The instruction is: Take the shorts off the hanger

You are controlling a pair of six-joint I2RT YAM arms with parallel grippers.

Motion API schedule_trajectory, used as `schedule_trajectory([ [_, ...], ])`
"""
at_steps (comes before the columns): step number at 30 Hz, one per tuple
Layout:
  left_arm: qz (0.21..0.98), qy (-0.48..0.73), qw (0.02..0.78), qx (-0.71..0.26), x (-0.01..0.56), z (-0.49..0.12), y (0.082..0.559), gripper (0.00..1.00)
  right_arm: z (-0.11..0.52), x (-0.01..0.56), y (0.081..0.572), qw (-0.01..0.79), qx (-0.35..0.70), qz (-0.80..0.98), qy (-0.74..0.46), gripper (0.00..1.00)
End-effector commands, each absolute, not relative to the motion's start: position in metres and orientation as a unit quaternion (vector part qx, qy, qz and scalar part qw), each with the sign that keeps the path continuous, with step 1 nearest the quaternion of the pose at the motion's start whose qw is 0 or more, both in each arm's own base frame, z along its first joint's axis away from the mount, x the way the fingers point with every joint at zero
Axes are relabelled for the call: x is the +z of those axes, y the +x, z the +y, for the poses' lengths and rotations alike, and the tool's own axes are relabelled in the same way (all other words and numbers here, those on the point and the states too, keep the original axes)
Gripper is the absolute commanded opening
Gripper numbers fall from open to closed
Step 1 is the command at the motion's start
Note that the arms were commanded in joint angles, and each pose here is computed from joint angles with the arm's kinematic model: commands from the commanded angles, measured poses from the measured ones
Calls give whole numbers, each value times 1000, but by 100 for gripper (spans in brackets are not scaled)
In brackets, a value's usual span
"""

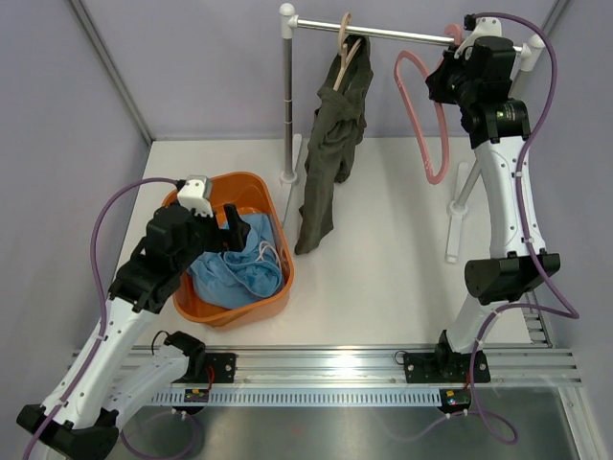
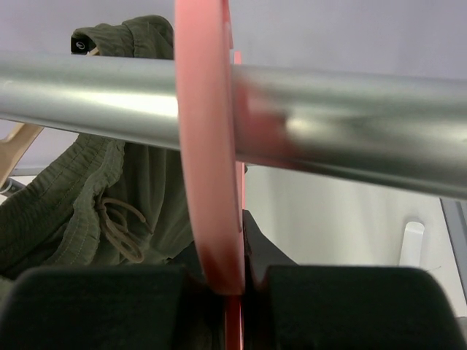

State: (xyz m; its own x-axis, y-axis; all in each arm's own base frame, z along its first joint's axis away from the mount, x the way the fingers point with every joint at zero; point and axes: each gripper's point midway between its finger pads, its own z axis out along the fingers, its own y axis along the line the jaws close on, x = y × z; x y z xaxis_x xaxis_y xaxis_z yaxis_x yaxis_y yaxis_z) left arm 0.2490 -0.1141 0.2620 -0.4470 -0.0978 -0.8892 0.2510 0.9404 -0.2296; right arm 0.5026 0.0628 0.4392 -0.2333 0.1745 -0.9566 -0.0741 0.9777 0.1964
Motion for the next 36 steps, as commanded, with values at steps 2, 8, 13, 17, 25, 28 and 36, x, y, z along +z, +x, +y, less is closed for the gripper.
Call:
schedule_trajectory([
  [2, 818, 53, 546, -175, 272, -116, 252, 99, 58, 452, 492, 629, 101, 770, 45, 13],
  [8, 820, 53, 543, -173, 268, -116, 252, 99, 57, 468, 480, 644, 107, 756, 47, 37],
  [13, 819, 53, 545, -172, 269, -115, 252, 99, 56, 484, 466, 658, 110, 743, 47, 59],
  [17, 819, 53, 545, -172, 269, -115, 252, 99, 46, 502, 447, 676, 97, 727, 61, 71],
  [25, 819, 52, 545, -170, 268, -115, 252, 99, 44, 533, 402, 703, 110, 700, 65, 99],
  [28, 820, 52, 544, -170, 267, -115, 252, 99, 63, 550, 380, 709, 163, 685, 32, 100],
  [36, 821, 50, 543, -170, 266, -115, 253, 99, 144, 550, 380, 687, 226, 689, -33, 94],
])
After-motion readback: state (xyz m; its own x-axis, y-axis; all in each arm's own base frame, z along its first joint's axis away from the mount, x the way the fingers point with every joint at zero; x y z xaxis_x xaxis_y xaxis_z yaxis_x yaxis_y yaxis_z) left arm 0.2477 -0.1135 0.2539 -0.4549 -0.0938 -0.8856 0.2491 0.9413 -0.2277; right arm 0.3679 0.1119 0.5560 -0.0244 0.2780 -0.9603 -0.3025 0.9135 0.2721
